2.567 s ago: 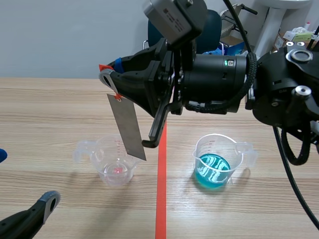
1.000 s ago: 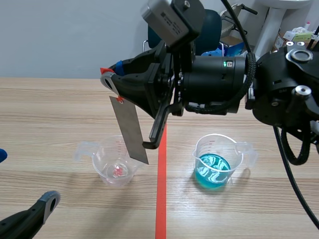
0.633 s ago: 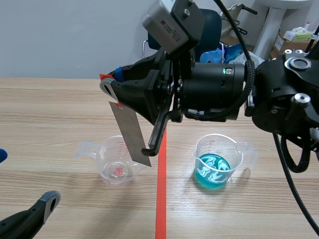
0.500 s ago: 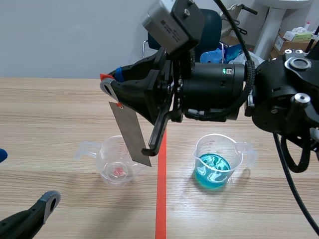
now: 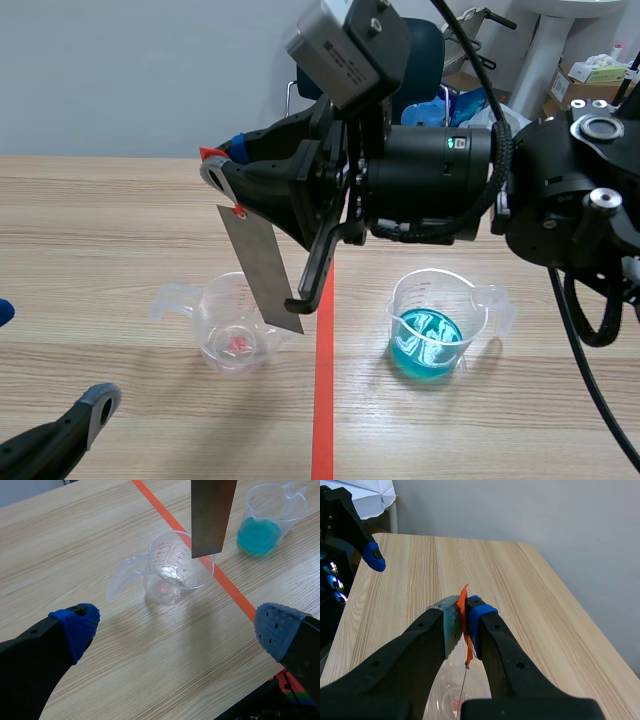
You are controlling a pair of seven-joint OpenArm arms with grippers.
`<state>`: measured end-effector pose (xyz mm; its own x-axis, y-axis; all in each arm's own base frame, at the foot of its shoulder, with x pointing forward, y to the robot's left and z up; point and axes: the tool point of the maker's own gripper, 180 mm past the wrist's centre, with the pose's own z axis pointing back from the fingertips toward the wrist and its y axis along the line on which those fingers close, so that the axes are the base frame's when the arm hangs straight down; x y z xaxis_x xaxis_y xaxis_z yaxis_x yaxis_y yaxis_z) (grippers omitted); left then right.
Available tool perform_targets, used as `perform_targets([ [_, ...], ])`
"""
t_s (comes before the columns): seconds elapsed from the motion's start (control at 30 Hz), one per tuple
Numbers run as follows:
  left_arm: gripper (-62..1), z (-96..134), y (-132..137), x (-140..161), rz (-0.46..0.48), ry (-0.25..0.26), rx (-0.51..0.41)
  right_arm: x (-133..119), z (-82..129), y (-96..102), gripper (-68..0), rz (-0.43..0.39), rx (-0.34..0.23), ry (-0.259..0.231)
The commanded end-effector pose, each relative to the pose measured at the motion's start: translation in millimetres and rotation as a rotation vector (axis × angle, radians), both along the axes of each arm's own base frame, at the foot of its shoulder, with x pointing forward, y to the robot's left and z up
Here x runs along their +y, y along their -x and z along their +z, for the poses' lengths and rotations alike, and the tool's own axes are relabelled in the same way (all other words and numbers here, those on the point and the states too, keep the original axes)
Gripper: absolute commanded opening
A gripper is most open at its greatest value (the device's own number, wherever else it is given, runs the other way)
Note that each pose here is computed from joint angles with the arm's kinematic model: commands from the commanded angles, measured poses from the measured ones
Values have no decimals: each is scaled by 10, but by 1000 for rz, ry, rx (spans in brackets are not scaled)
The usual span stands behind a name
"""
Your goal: Do the redox reaction experiment
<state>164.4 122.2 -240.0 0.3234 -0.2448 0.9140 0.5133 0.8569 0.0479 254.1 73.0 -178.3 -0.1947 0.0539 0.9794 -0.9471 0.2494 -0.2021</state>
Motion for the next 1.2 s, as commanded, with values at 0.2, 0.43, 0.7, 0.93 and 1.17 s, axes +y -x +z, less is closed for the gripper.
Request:
perform_targets([
  [0.2,14,73,-27,-27,1,21,-24,-11,174,-55,-667,1,-40,-41],
  [0.43,14,73,-27,-27,1,21,-24,-38,407,-47,-667,-3,-97,-75],
  [0.7,14,73,-27,-27,1,22,-24,-117,670,-20,-667,-9,-174,-95],
  [0.93,14,73,-27,-27,1,22,-24,-195,945,52,-667,9,-220,-125],
  [1.17,14,73,-27,-27,1,22,-24,-261,1025,30,-667,1,-228,-132],
])
